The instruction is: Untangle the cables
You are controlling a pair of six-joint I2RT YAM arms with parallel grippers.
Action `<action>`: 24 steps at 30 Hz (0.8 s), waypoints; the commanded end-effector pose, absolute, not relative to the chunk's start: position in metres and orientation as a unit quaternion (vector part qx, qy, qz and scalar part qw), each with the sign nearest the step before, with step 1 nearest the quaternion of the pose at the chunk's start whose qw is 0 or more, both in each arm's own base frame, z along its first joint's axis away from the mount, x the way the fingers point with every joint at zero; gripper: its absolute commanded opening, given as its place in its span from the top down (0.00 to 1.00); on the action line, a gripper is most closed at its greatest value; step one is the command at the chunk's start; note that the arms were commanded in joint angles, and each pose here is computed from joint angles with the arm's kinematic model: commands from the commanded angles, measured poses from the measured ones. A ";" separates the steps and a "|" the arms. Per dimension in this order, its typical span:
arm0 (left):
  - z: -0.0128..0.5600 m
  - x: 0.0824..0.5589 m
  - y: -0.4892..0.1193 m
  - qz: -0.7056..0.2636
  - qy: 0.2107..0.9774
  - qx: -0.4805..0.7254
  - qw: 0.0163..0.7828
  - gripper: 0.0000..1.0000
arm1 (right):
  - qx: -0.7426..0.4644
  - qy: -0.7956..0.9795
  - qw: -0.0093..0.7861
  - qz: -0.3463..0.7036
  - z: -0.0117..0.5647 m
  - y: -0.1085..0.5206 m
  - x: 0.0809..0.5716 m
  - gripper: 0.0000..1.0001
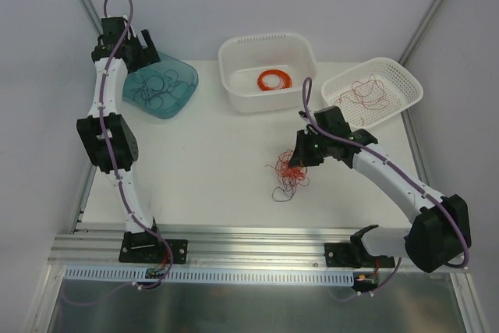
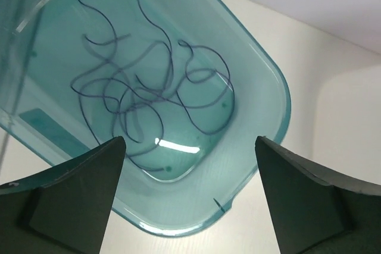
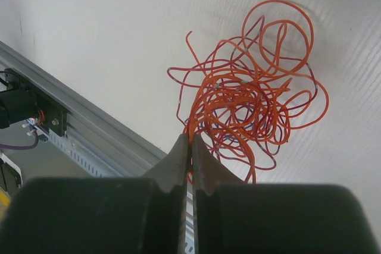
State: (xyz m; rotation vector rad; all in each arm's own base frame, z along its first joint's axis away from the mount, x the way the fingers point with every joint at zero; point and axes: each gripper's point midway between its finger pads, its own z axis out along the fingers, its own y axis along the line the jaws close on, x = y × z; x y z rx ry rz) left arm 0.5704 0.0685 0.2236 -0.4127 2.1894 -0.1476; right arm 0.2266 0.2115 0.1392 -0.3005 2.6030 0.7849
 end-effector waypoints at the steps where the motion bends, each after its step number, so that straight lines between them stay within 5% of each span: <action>1: 0.280 0.546 0.037 -0.130 0.860 -0.139 0.473 0.08 | -0.127 0.918 0.233 0.295 0.161 0.223 0.240 0.99; 16: 0.179 0.348 -0.183 -0.268 0.906 0.111 0.308 0.12 | -0.046 0.886 0.292 0.358 0.200 0.251 0.278 0.99; 24: 0.145 0.273 -0.247 -0.316 0.860 0.231 0.327 0.16 | -0.001 0.862 0.295 0.413 0.222 0.266 0.285 0.99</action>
